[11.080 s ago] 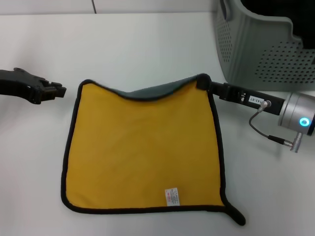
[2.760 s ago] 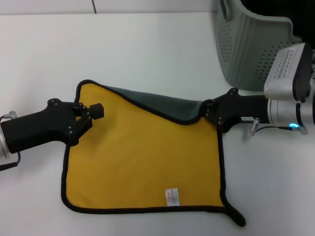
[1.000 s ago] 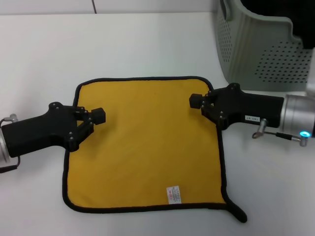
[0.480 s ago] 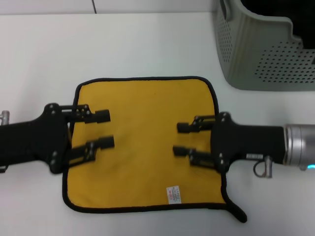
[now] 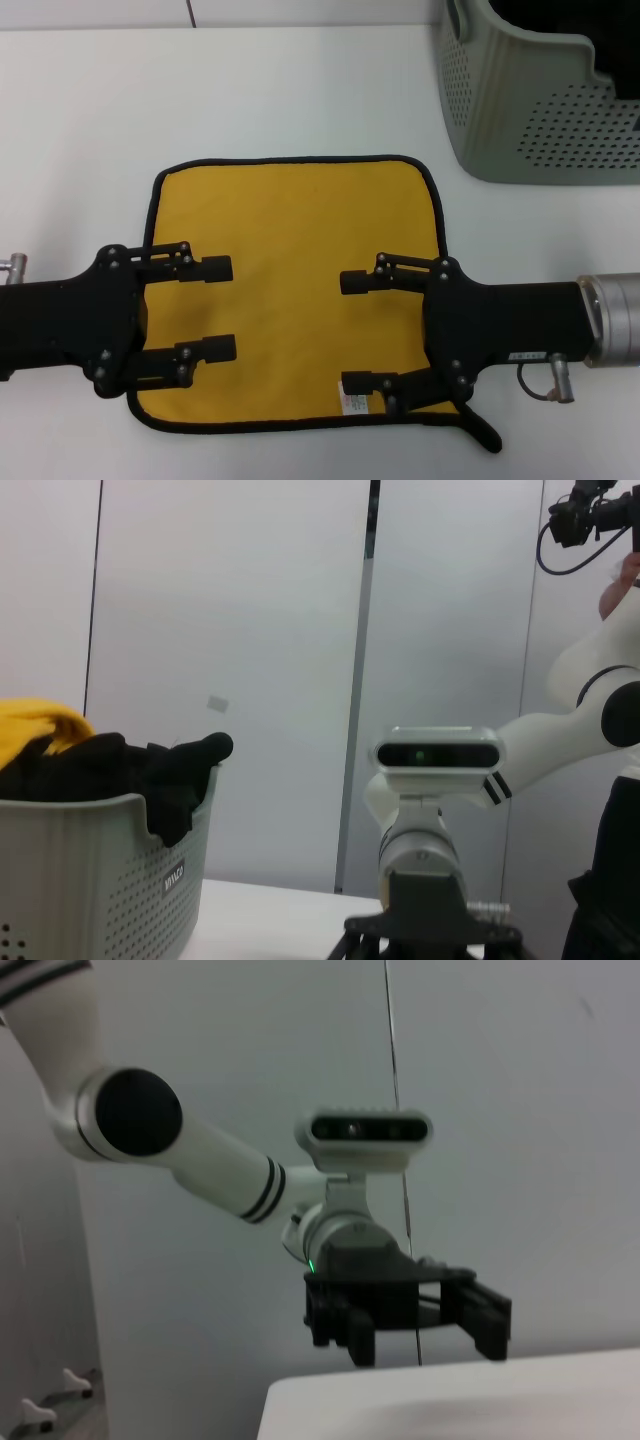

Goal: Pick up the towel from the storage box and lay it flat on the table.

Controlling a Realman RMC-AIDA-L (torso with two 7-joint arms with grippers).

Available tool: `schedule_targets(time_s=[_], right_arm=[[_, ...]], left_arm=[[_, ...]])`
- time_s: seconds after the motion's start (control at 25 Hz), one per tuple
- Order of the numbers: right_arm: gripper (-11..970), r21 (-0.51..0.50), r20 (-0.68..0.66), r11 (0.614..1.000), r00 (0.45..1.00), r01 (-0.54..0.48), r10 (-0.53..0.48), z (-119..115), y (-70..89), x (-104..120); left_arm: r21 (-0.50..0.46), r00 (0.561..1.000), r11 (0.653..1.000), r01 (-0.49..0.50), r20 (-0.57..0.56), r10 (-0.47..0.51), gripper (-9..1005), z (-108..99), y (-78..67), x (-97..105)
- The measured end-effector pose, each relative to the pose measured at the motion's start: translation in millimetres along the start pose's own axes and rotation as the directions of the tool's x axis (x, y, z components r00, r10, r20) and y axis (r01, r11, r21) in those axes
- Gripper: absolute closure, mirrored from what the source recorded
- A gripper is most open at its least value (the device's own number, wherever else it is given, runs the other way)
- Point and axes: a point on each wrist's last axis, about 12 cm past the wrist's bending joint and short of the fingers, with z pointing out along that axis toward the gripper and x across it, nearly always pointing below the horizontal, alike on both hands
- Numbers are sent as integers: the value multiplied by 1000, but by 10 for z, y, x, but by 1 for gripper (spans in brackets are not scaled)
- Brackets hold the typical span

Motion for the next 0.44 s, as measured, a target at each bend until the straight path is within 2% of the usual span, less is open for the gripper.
schedule_targets(time_s=[0.32,0.44], right_arm=[[74,1,32,1000,999,11,-11,-26,42,0],[74,30,58,999,998,12,-14,-57,40,-4]], left_arm=[[3,1000,1000,7,-5,-7,331,-1,6,2],[2,1000,1000,5,-4,-5,331,3,6,5]])
